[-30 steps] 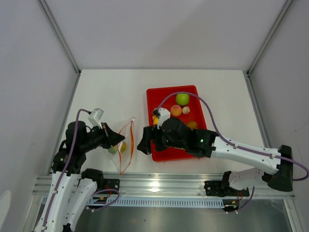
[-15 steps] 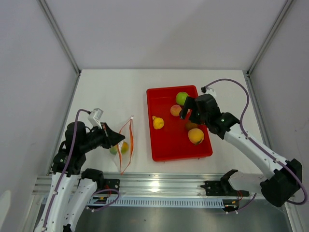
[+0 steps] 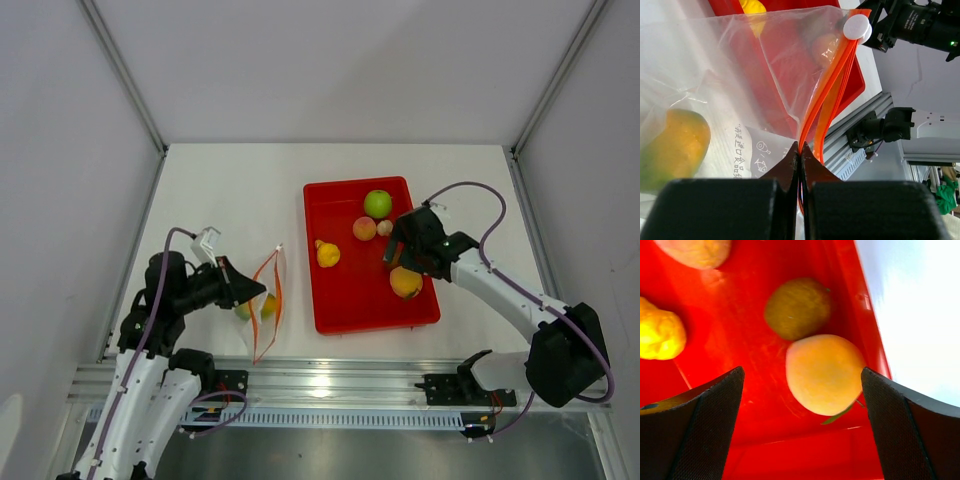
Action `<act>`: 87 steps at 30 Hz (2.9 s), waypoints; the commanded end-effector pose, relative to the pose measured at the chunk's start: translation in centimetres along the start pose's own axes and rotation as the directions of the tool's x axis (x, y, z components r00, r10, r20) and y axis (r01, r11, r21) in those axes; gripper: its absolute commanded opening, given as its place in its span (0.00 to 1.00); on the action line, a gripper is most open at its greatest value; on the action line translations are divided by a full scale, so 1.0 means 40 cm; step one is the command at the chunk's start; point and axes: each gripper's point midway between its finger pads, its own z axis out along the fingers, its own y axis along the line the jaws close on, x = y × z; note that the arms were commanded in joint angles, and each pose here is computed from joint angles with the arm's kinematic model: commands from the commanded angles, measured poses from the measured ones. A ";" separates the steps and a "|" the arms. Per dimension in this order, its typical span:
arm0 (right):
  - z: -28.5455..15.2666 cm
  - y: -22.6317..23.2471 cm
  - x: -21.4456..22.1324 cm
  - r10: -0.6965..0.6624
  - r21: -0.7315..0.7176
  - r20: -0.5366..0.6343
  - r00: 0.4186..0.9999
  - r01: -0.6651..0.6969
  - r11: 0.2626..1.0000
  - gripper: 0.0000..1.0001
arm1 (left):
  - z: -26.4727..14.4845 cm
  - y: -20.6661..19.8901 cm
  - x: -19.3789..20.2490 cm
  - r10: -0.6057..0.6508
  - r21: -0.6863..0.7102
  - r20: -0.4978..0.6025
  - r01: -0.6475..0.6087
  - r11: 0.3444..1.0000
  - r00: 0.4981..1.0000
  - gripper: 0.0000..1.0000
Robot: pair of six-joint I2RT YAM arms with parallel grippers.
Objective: Place the food in the zip-top bag and seal the zipper
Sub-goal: Pick up the fake fruit from the bin, then place the fake fruit in the zipper food storage bag.
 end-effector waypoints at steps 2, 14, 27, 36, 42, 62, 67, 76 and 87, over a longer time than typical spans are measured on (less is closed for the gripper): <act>-0.007 -0.042 0.003 0.064 0.076 0.024 0.998 -0.065 0.995 0.99 | -0.010 -0.029 -0.017 0.012 0.043 0.050 -0.014 0.999 0.999 0.01; -0.006 -0.050 0.063 0.069 0.066 -0.009 0.998 -0.068 0.996 0.99 | 0.004 -0.027 -0.024 -0.039 0.050 0.053 0.037 0.998 0.998 0.01; 0.072 -0.060 0.077 -0.020 0.145 0.046 0.999 0.013 0.989 0.99 | 0.019 -0.013 -0.006 -0.067 0.069 0.049 0.064 0.996 0.997 0.01; 0.105 -0.067 0.075 -0.098 0.229 0.096 0.991 0.074 0.971 0.95 | 0.028 -0.032 -0.005 -0.072 0.130 0.051 0.064 0.989 0.996 0.01; 0.103 -0.044 0.061 -0.187 0.220 0.140 0.972 0.154 0.963 0.86 | 0.030 -0.037 -0.006 -0.072 0.135 0.053 0.064 0.989 0.996 0.01; -0.087 0.148 0.063 -0.279 -0.170 0.238 0.930 0.323 0.931 0.11 | 0.054 -0.013 0.015 -0.087 0.077 0.032 0.084 0.993 0.996 0.01; -0.247 0.307 0.095 -0.307 -0.472 0.321 0.896 0.433 0.768 0.09 | 0.056 -0.011 0.014 -0.079 0.073 0.029 0.076 0.994 0.996 0.01; -0.572 0.541 0.229 -0.327 -0.811 0.445 0.833 0.530 0.246 0.12 | 0.057 -0.014 0.013 -0.069 0.073 0.023 0.067 0.995 0.997 0.01; -0.617 0.661 0.345 -0.402 -0.905 0.395 0.826 0.426 -0.012 0.12 | 0.046 -0.025 0.007 -0.060 0.072 0.033 0.057 0.996 0.998 0.01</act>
